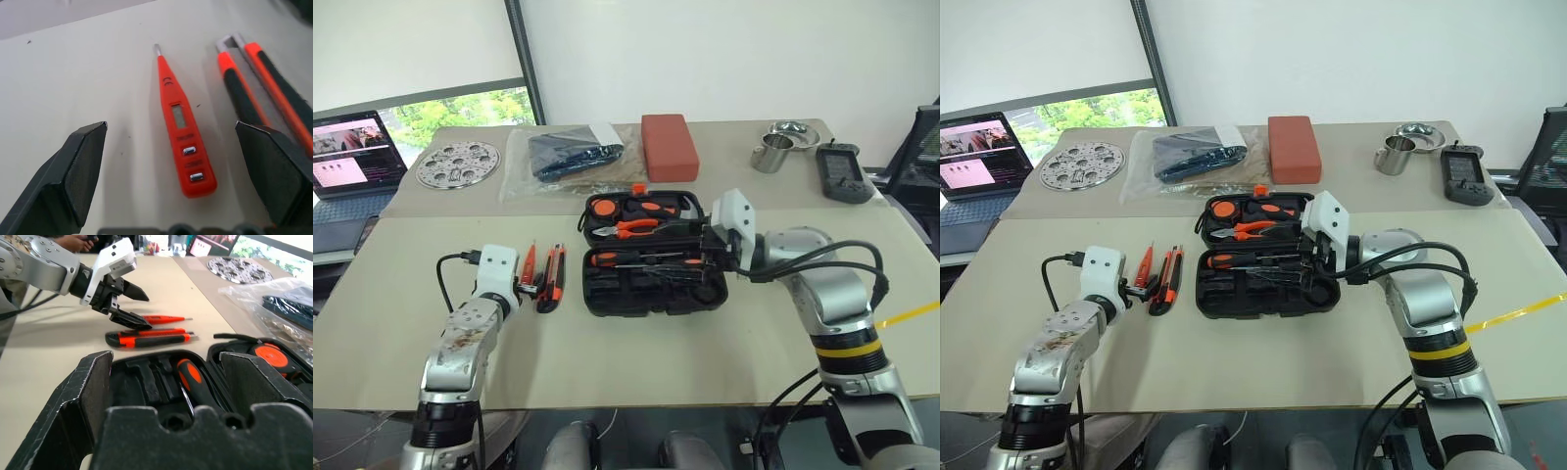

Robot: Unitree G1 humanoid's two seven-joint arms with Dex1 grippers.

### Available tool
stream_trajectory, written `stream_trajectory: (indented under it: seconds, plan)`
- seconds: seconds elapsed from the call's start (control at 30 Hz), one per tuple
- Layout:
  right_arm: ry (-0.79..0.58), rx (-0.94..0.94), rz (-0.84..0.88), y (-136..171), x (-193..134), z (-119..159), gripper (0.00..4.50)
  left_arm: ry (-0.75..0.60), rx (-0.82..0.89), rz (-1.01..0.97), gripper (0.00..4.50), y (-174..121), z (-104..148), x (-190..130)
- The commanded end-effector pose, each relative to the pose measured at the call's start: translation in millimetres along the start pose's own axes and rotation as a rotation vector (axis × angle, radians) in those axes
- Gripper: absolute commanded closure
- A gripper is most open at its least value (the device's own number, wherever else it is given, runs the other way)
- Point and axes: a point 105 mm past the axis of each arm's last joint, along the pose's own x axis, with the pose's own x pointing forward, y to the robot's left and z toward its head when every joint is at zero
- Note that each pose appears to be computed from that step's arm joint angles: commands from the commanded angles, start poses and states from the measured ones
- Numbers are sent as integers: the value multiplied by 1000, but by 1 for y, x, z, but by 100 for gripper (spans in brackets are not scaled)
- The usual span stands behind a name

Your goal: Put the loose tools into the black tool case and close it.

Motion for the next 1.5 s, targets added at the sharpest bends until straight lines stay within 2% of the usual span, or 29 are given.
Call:
stream_trajectory:
  seconds: [0.03,0.1,0.2,0.43,0.5,0.63,0.73,0.83,0.93,1.07,1.17,1.3,1.37,1.5]
  plan:
    - [0,-58,-31,-4,-4,7,43,33,-19,8,0,-1,-7,6]
    - [8,-64,-42,-5,-5,6,43,65,-40,-5,0,-3,-13,8]
    - [13,-68,-53,-6,-6,5,30,103,-78,-17,78,-4,-22,9]
    - [22,-74,-77,-9,-9,4,30,118,-124,-12,356,-3,-28,8]
    - [25,-74,-83,-10,-10,3,30,101,-131,-2,400,2,-26,9]
    - [24,-72,-109,-13,-14,4,30,-9,-154,-47,400,8,-5,8]
    - [25,-66,-146,-19,-25,5,30,-192,-109,-214,400,6,33,-5]
    - [42,-53,-172,-21,-43,1,30,-323,53,-484,400,-8,64,-24]
    - [85,-37,-183,-19,-57,-8,30,-379,226,-796,400,-35,81,-40]
    - [139,-10,-201,-13,-70,-20,30,-342,488,-1081,400,-63,86,-38]
    - [169,2,-218,-7,-75,-29,30,-309,612,-1158,400,-81,93,-15]
    - [184,-10,-251,-4,-77,-32,30,-255,649,-1273,400,-100,92,-2]
    - [175,-7,-271,-3,-77,-31,30,-215,748,-1215,400,-101,86,14]
    - [175,-2,-284,1,-77,-30,30,-178,761,-1270,400,-107,81,17]
